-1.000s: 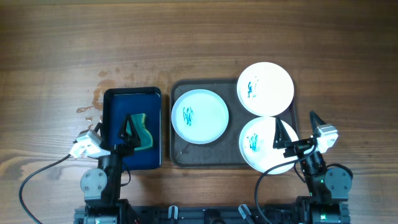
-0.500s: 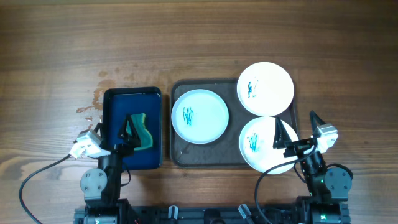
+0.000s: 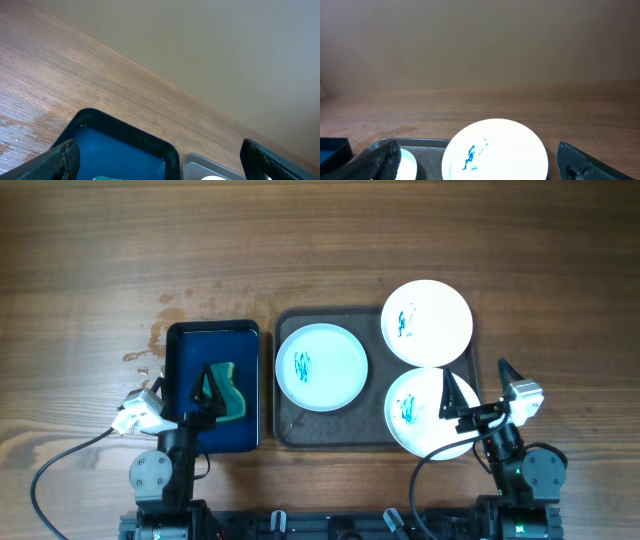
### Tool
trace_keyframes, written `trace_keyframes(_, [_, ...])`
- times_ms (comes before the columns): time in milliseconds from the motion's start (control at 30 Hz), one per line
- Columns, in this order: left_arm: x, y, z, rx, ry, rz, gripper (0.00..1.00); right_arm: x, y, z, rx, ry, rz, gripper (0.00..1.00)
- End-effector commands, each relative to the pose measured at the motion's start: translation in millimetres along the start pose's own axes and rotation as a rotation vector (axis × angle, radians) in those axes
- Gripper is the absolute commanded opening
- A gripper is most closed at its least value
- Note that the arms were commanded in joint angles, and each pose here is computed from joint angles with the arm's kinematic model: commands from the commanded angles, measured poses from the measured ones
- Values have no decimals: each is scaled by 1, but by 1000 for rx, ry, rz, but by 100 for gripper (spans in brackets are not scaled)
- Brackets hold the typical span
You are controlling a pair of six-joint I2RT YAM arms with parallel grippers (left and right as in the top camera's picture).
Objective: Clean dirty plates on tray and stack at the side
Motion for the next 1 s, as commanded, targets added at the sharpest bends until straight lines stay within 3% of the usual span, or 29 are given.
trace_keyframes(0, [0, 0, 1, 2, 1, 6, 100, 0, 1, 0, -13, -3, -7, 100])
trace_keyframes(500, [0, -4, -1, 2, 0, 40, 100, 0, 1, 0, -13, -3, -8, 99])
trace_keyframes(667, [6, -35, -12, -25, -20, 303, 100, 0, 1, 0, -13, -3, -7, 100])
trace_keyframes(967, [18, -61, -16, -66, 5, 534, 100, 0, 1, 0, -13, -3, -7, 100])
Point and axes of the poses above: each gripper's point midway between its finger pads, its own x axis back along the fingers, its own y axis along the line the jaws close on, z = x × y, the point moved 7 cm from there along x, back along the fingers, and after that the axes turned 2 degrees about -x, right-handed, at the moved point
